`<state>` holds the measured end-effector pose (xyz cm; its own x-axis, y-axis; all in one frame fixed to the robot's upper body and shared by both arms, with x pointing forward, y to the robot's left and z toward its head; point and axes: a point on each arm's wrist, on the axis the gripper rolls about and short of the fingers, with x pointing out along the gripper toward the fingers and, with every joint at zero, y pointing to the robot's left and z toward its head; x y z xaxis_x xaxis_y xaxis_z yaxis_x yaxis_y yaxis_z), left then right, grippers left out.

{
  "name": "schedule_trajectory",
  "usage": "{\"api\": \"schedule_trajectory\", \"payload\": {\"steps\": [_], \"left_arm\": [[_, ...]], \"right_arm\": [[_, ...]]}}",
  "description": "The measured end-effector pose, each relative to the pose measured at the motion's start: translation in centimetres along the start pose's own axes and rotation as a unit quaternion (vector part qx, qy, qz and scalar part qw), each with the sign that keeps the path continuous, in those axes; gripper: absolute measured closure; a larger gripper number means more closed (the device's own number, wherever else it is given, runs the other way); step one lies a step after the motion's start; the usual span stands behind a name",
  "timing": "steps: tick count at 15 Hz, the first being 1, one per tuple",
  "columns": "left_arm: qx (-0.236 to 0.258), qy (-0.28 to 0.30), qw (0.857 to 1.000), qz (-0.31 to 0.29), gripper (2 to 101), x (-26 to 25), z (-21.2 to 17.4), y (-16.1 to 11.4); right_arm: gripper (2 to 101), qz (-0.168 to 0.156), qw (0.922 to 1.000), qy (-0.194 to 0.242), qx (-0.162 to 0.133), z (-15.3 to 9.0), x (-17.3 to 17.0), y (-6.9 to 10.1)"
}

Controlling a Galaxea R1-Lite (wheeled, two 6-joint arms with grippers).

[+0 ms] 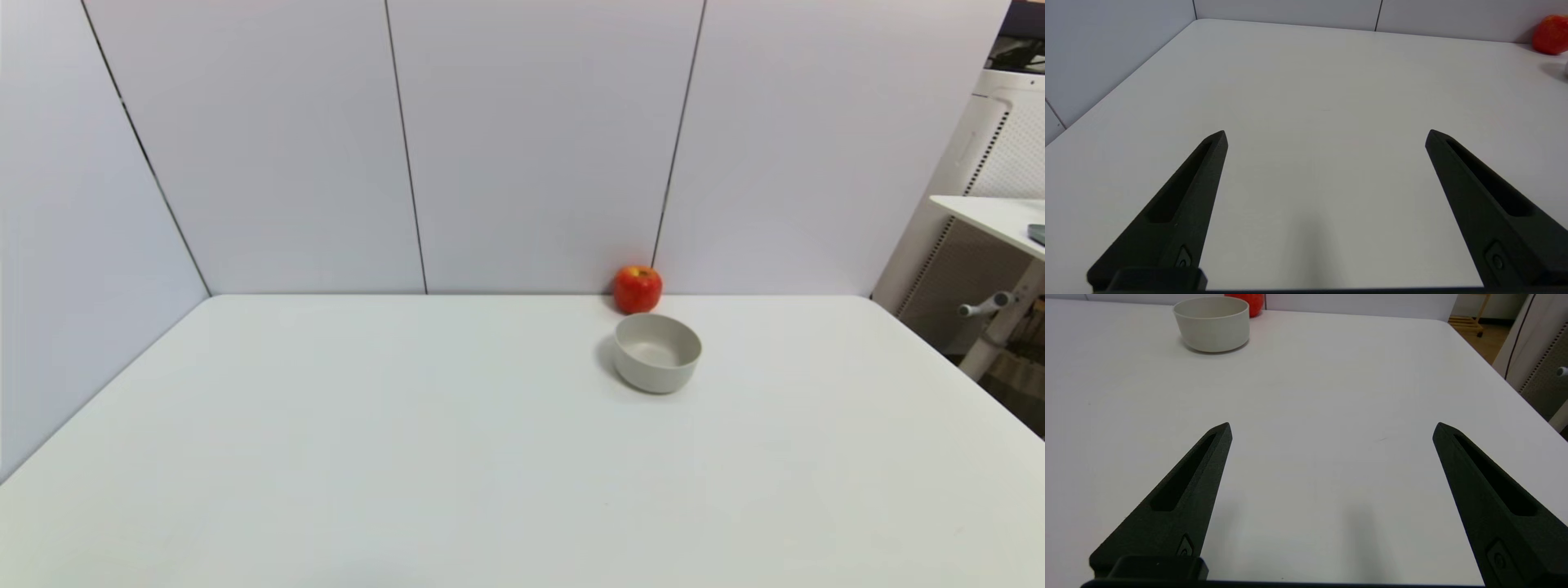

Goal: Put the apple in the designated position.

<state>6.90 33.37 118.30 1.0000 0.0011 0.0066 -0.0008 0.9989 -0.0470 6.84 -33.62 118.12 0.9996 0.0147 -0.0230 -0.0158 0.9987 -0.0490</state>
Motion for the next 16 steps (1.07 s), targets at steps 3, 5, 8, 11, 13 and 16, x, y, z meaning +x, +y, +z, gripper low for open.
{"api": "schedule_trajectory", "payload": {"steps": [3, 5, 8, 11, 13, 16], "left_arm": [[0.0, 0.0, 1.0, 0.0, 5.3, 0.0, 0.0, 0.0], [0.0, 0.0, 1.0, 0.0, 5.3, 0.0, 0.0, 0.0], [-0.002, 0.0, 1.0, 0.0, 5.3, 0.0, 0.0, 0.0], [-0.002, 0.0, 1.0, 0.0, 5.3, 0.0, 0.0, 0.0], [-0.002, 0.0, 1.0, 0.0, 5.3, 0.0, 0.0, 0.0], [-0.002, 0.0, 1.0, 0.0, 5.3, 0.0, 0.0, 0.0]], "right_arm": [[5.2, -0.001, 1.0, -0.005, 0.008, 0.11, -0.03, -0.01], [5.2, -0.01, 0.9994, -0.006, 0.034, 0.13, -0.03, -0.05], [5.2, -0.016, 0.999, -0.005, 0.041, 0.1, -0.03, -0.08], [5.2, -0.017, 0.999, -0.005, 0.04, 0.11, -0.03, -0.08], [5.2, -0.017, 0.999, -0.005, 0.04, 0.14, -0.04, -0.08], [5.0, -0.016, 0.9989, -0.007, 0.043, 0.19, -0.04, -0.08]]}}
